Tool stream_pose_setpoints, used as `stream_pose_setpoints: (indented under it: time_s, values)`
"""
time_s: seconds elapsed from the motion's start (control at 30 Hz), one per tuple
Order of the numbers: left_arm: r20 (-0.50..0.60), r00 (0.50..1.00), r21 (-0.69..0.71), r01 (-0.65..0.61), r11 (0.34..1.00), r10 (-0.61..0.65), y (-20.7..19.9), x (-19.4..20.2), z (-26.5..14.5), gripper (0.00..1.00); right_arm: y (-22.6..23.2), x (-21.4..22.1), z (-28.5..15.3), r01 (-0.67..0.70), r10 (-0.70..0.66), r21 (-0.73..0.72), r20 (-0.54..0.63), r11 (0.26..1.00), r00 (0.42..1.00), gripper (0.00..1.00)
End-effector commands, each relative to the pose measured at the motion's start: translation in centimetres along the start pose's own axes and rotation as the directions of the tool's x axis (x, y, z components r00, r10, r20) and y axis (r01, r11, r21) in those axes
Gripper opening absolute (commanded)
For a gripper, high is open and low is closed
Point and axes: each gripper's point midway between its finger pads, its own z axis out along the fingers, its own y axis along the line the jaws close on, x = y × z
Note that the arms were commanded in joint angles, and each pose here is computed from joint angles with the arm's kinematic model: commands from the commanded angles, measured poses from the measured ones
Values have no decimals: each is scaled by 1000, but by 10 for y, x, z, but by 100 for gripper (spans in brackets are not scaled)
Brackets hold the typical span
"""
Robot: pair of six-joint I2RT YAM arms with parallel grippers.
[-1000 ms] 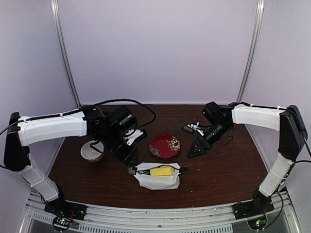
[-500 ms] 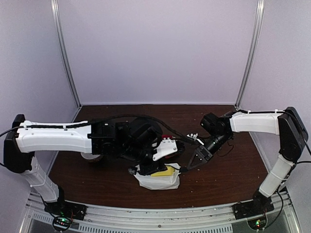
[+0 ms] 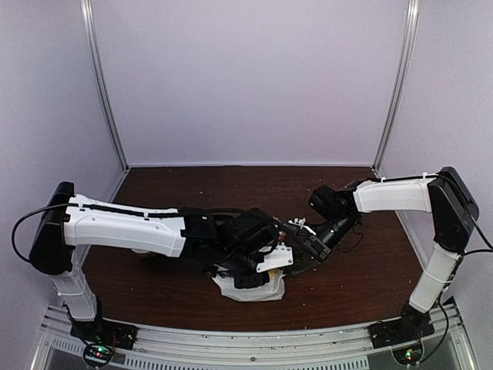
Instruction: Sort the hair-cutting tools
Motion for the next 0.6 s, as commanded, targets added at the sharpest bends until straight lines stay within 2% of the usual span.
stream_pose_setpoints:
  time_s: [0.0, 0.23, 0.4, 0.47, 0.57]
  values:
    - [22, 1000, -51, -20, 999, 21, 9, -13, 4, 36, 4, -8, 1, 17, -17, -26, 1, 1000, 1000, 24]
    - [-69, 998, -156, -27, 987, 16, 26, 2, 18, 21, 15, -9, -1, 55, -55, -56, -4, 997, 998, 11]
    - [-56, 998, -173, -8, 985, -2, 28, -1, 26, 22, 18, -7, -2, 77, -77, -42, -3, 996, 997, 5]
    - [-66, 998, -176, -2, 984, -10, 27, 1, 31, 18, 18, -6, -3, 82, -82, -36, -5, 996, 997, 0]
    - [-82, 996, -191, 16, 981, -32, 29, 5, 35, 8, 22, -6, -6, 106, -106, -28, -6, 994, 994, 0]
